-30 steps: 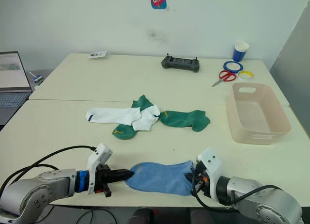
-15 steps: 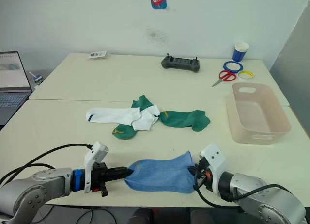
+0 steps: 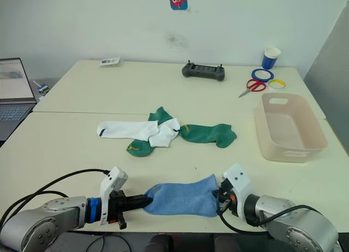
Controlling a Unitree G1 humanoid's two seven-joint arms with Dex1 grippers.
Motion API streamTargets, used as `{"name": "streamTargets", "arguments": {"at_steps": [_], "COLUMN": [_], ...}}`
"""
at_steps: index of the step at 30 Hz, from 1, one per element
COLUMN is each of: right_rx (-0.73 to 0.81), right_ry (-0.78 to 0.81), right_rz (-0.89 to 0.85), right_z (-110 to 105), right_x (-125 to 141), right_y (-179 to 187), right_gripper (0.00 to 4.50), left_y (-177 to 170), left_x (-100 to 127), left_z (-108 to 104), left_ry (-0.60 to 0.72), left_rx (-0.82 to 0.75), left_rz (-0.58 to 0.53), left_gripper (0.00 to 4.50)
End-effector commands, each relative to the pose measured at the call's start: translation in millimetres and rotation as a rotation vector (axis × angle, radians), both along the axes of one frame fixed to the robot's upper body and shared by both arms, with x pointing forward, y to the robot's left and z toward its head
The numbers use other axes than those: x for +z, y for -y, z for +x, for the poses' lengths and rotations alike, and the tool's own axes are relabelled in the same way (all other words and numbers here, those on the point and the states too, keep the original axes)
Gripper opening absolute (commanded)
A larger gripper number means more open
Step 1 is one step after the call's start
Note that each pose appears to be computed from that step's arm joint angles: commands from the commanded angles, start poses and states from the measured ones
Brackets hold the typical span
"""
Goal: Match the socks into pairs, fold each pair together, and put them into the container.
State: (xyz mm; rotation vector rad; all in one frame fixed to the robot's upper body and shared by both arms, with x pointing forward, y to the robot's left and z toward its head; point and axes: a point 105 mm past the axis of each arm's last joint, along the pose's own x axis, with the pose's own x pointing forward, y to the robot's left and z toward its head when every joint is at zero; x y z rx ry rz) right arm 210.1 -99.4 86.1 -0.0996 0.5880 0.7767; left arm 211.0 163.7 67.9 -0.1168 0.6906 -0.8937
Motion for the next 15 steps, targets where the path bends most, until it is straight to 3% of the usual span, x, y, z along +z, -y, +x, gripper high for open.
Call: {"name": "streamTargets", "arguments": {"at_steps": [1, 5, 12, 13, 15], "right_rx": [0.027, 0.017, 0.023, 0.039, 0.104], "right_ry": [0.032, 0.057, 0.149, 0.162, 0.222], "right_rz": [0.006, 0.004, 0.017, 0.023, 0.048], "right_z": [-2.4, -0.7, -2.2, -4.3, -9.6], "right_x": [6.8, 10.5, 30.3, 34.4, 48.3], "right_y": [-1.4, 3.0, 11.2, 10.9, 6.0], "right_gripper": [0.53, 1.73, 4.27, 4.5, 4.5], "left_y": [-1.5, -4.3, -19.2, -23.0, -28.4], "left_x": [3.6, 4.9, 25.4, 29.2, 41.7], "left_z": [2.5, 3.4, 6.8, 7.7, 13.3], "left_ry": [0.047, 0.066, 0.185, 0.194, 0.229], "left_rx": [-0.001, -0.014, -0.041, -0.053, -0.093], "left_rz": [0.001, 0.004, 0.046, 0.058, 0.072], "left_gripper": [0.2, 1.21, 3.43, 3.7, 3.7]}}
